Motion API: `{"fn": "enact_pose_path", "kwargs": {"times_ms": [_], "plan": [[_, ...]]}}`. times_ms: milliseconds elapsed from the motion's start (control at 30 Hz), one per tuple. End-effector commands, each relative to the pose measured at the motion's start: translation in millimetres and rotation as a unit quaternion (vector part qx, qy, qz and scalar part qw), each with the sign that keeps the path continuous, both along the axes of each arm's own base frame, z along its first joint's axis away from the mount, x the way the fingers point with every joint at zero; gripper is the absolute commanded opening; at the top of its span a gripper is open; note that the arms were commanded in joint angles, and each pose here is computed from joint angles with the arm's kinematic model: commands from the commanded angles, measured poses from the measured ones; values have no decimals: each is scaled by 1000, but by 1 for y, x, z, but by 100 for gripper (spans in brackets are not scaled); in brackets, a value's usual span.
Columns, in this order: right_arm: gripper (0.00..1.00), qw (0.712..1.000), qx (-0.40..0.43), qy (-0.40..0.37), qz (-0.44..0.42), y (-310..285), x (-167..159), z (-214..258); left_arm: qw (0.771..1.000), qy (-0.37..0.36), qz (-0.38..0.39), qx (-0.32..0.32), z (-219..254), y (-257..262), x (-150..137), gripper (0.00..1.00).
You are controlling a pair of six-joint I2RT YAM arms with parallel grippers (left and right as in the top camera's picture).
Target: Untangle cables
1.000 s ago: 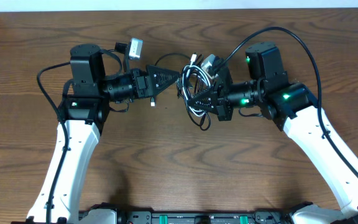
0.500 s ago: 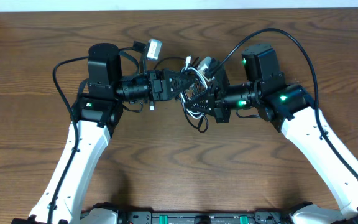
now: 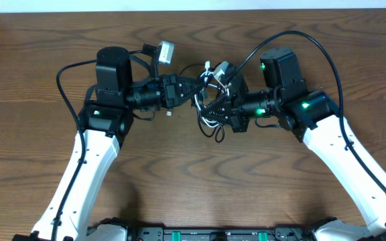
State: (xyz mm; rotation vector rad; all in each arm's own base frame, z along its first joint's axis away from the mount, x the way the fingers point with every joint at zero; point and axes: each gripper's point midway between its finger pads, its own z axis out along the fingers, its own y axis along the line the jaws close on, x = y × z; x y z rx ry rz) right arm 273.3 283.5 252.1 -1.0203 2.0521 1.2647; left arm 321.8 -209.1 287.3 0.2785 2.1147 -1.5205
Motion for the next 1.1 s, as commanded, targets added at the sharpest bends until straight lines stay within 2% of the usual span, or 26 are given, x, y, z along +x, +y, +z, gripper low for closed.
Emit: {"fn": "enact_pose_path", "kwargs": {"times_ms": [0, 133, 200, 267, 500, 600, 667, 733, 767, 800, 833, 900, 967, 1067], "plan": [[1, 999, -30, -6, -39, -6, 10, -3, 998, -42, 35, 42, -5, 8, 16, 8], [1, 992, -71, 13, -104, -17, 25, -16, 984, -19, 121, 126, -38, 32, 35, 8], [2, 975, -114, 38, -186, -34, 41, -31, 967, 5, 172, 189, -61, 53, 40, 8], [1, 965, -133, 48, -219, -42, 47, -37, 958, 21, 190, 213, -71, 62, 40, 8], [1, 945, -169, 61, -273, -59, 53, -48, 947, 25, 207, 243, -80, 73, 40, 8], [2, 952, -156, 70, -254, -53, 48, -46, 954, 24, 189, 230, -78, 66, 37, 8], [3, 955, -148, 70, -249, -50, 48, -43, 966, -7, 133, 220, -73, 53, 28, 8], [18, 958, -127, 77, -245, -46, 49, -37, 969, -23, 103, 225, -74, 49, 21, 8], [38, 963, -97, 93, -235, -39, 48, -29, 967, -33, 90, 238, -78, 50, 17, 8], [73, 966, -61, 119, -223, -33, 46, -19, 963, -48, 73, 255, -82, 51, 14, 8], [85, 966, -41, 136, -215, -30, 44, -13, 961, -54, 64, 262, -84, 52, 12, 8], [94, 968, -10, 161, -191, -24, 38, -2, 959, -58, 62, 271, -86, 53, 11, 8], [97, 972, 9, 168, -167, -20, 33, 5, 957, -59, 66, 276, -87, 55, 13, 8], [98, 969, 8, 167, -180, -22, 38, 5, 962, -62, 53, 259, -83, 49, 10, 8]]}}
